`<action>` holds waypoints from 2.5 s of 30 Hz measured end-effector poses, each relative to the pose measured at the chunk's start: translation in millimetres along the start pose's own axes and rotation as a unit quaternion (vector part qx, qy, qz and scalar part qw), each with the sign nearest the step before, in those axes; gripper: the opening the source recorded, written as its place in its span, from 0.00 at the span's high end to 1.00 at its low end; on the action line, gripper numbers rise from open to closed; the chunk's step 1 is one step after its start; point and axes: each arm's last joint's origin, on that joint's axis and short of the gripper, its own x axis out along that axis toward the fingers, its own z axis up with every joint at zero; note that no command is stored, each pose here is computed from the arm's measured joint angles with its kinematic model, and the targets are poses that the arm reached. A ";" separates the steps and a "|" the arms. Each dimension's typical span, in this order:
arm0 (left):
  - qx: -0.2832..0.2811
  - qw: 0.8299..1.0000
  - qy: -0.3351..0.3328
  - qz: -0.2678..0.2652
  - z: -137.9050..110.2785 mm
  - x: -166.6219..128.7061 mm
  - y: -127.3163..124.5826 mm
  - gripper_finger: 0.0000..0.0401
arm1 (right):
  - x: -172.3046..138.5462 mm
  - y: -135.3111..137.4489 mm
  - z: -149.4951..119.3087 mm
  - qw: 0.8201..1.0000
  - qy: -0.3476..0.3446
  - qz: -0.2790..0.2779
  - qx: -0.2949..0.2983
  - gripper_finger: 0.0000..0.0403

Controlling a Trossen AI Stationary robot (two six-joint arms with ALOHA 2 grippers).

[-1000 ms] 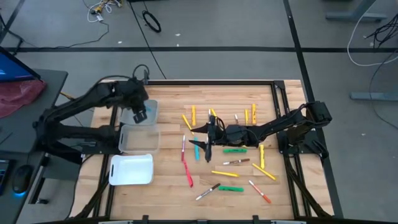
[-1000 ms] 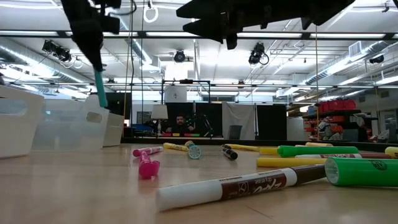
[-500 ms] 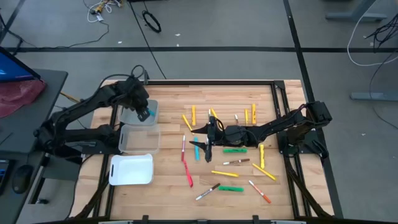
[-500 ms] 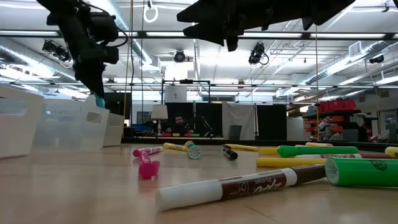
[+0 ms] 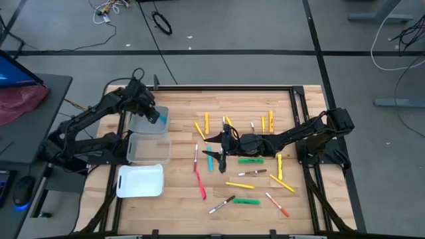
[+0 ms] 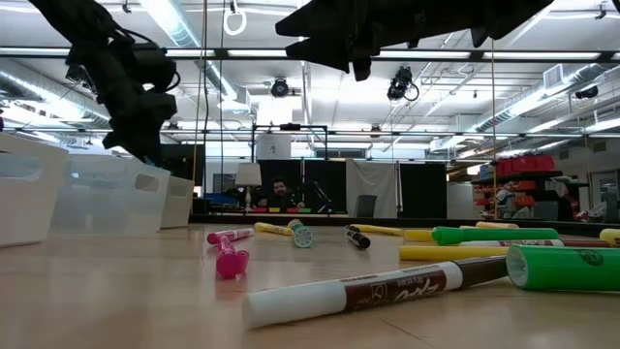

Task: Pick & Place Markers
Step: Put the blue highlighter into the gray bin, then put the brown marker into the white bin

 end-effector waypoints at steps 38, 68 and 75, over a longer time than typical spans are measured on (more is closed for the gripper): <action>0.070 0.993 0.048 0.078 28.3 -11.6 -3.5 0.91 | 0.1 0.0 0.1 1.000 -0.001 0.000 -0.002 0.46; 0.263 0.887 -0.341 -0.170 -61.8 -38.0 -162.3 0.99 | -0.8 -64.4 -90.8 0.893 0.304 -0.255 0.213 0.46; 0.282 0.882 -0.341 -0.163 -69.8 -39.2 -168.1 0.96 | 8.4 -73.5 -116.1 0.877 0.312 -0.289 0.221 0.48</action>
